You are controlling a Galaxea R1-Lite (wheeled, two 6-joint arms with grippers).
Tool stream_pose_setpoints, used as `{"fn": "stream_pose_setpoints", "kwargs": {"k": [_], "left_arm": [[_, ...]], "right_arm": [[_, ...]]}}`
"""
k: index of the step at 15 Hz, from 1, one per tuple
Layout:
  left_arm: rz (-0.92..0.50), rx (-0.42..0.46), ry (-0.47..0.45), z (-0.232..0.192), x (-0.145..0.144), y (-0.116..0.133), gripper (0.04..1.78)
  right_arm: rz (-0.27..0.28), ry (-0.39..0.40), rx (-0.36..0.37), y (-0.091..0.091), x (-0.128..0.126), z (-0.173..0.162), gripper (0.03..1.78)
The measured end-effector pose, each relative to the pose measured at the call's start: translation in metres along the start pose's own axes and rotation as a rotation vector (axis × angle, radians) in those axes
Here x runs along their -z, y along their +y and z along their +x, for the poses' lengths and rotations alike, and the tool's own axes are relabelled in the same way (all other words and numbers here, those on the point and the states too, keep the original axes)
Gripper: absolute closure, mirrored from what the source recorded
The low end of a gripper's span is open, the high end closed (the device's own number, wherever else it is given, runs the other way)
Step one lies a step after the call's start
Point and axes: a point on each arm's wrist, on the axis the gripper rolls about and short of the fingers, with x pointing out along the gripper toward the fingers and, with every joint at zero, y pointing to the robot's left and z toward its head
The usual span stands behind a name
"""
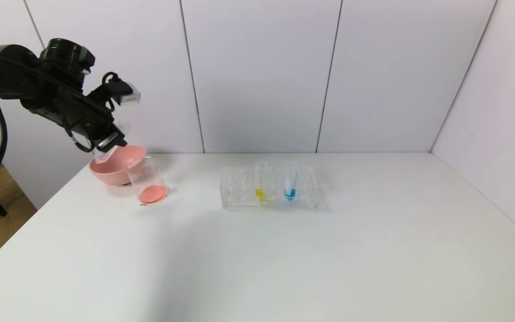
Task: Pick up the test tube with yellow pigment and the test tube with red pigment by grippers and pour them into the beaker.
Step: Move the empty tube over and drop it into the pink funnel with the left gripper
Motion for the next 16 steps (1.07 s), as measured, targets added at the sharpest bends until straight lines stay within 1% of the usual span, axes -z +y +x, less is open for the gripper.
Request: {"fn": "stream_pose_setpoints", "kwargs": {"k": [3,6,9,12,13,16], "left_arm": [[-0.112,0.000,-0.052,0.000,-0.001,0.005,1.37],[-0.293,0.012,-0.145,0.000,-0.004,0.011,1.37],[-0.430,-0.030,-0.225,0.001,-0.004,0.018,1.37],[-0.570,-0.072,-0.338,0.009,-0.005,0.023,1.37],[-0.601,-0.083,-0.363,0.011,-0.003,0.023,1.37],[-0.634,-0.117,-0.420,0.018,0.003,0.026,1.37]], "right_arm": [[0.000,0.000,0.000,0.000,0.000,0.000,0.11],[0.000,0.000,0.000,0.000,0.000,0.000,0.11],[0.000,0.000,0.000,0.000,0.000,0.000,0.11],[0.000,0.000,0.000,0.000,0.000,0.000,0.11],[0.000,0.000,0.000,0.000,0.000,0.000,0.11],[0.000,0.000,0.000,0.000,0.000,0.000,0.11]]}}
